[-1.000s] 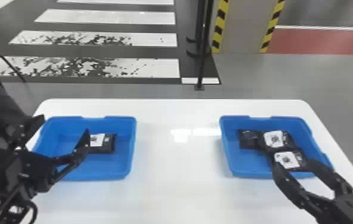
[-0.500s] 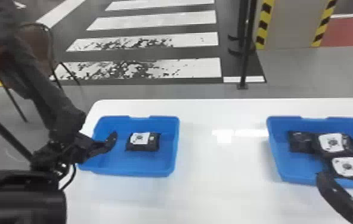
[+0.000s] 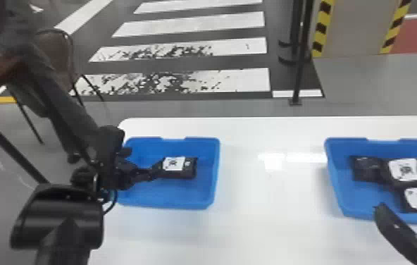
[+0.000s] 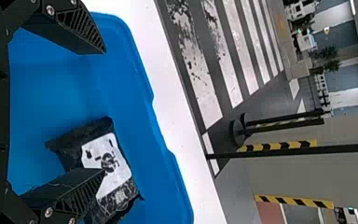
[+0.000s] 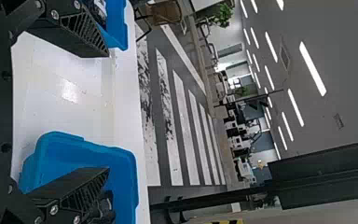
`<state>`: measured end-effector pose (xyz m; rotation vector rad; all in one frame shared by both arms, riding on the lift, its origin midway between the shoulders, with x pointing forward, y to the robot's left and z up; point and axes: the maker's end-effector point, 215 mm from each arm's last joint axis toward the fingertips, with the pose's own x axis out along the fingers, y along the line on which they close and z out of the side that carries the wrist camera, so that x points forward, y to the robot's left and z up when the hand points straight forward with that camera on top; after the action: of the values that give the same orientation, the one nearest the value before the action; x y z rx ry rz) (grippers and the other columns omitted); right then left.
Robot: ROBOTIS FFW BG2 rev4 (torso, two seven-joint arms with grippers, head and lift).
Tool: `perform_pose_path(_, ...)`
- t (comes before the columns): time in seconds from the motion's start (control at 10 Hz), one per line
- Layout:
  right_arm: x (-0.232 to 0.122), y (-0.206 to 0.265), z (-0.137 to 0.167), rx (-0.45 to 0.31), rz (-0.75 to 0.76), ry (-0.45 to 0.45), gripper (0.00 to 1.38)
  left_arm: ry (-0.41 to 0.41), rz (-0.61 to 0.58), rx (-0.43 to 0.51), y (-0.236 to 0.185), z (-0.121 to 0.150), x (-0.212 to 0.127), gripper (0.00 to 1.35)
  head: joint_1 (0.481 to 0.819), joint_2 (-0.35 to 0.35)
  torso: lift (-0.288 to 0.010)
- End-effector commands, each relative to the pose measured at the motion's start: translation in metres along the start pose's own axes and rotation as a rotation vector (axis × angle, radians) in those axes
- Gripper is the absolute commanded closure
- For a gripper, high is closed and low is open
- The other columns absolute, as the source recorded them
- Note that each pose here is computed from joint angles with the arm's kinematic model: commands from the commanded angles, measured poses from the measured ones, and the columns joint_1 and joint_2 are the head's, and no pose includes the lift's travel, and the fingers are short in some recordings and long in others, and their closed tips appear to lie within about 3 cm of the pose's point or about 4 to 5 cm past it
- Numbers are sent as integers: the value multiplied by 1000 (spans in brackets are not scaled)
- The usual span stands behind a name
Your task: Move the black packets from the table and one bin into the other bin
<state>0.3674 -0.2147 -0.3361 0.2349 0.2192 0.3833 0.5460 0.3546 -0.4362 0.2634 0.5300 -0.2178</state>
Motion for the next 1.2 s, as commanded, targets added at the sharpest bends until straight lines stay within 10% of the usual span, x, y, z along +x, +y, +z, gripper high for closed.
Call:
perform_pose_path(0.0,1,1,-2,7,4,1,159,27,-57,-39,-18,-10,16,133,695,177,-110)
perform_pose_path(1.1,8,4,-14,39,28,15,159,98,-149,-154,-40,-36,54,133,695,135,-110)
